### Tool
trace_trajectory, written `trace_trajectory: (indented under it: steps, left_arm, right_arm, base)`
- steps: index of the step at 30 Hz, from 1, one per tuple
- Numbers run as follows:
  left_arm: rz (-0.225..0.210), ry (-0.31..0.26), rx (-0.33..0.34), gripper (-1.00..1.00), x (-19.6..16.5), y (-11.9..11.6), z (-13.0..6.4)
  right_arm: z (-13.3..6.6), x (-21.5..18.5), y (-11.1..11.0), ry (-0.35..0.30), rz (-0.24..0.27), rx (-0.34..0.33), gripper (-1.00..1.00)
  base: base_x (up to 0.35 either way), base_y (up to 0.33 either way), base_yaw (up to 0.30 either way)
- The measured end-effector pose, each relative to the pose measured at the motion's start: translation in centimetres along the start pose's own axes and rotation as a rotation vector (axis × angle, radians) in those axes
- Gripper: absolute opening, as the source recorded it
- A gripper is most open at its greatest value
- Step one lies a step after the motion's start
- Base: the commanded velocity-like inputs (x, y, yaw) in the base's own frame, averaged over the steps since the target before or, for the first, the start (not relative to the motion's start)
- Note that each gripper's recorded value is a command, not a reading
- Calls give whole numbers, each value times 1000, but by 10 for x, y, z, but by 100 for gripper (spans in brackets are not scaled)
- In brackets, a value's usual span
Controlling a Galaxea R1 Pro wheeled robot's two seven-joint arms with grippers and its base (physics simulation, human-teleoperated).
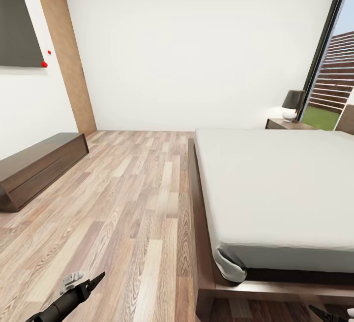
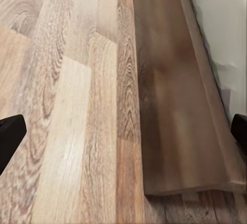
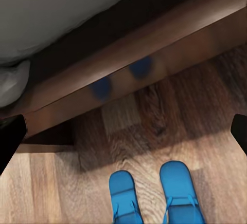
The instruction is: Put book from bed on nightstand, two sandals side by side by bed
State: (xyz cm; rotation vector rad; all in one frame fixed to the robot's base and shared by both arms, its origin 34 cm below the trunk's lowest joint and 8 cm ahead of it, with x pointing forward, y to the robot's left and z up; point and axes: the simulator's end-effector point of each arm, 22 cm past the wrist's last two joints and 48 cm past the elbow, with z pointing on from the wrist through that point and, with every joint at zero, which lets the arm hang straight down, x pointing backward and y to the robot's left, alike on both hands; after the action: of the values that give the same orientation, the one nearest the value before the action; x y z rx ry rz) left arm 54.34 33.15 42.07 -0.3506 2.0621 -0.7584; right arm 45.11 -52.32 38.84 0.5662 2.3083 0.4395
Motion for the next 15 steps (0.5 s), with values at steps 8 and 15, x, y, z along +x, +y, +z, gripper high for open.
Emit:
trace_trajectory:
  steps: [8, 15]
  left_arm:
    - [0, 0, 0, 100, -13, -11, -4]
    - [0, 0, 0, 100, -25, -20, -8]
  right_arm:
    - [-9, -12, 9, 0, 0, 0, 100]
    - [-17, -23, 17, 0, 0, 0, 100]
  base:
    - [0, 0, 0]
    - [0, 0, 0]
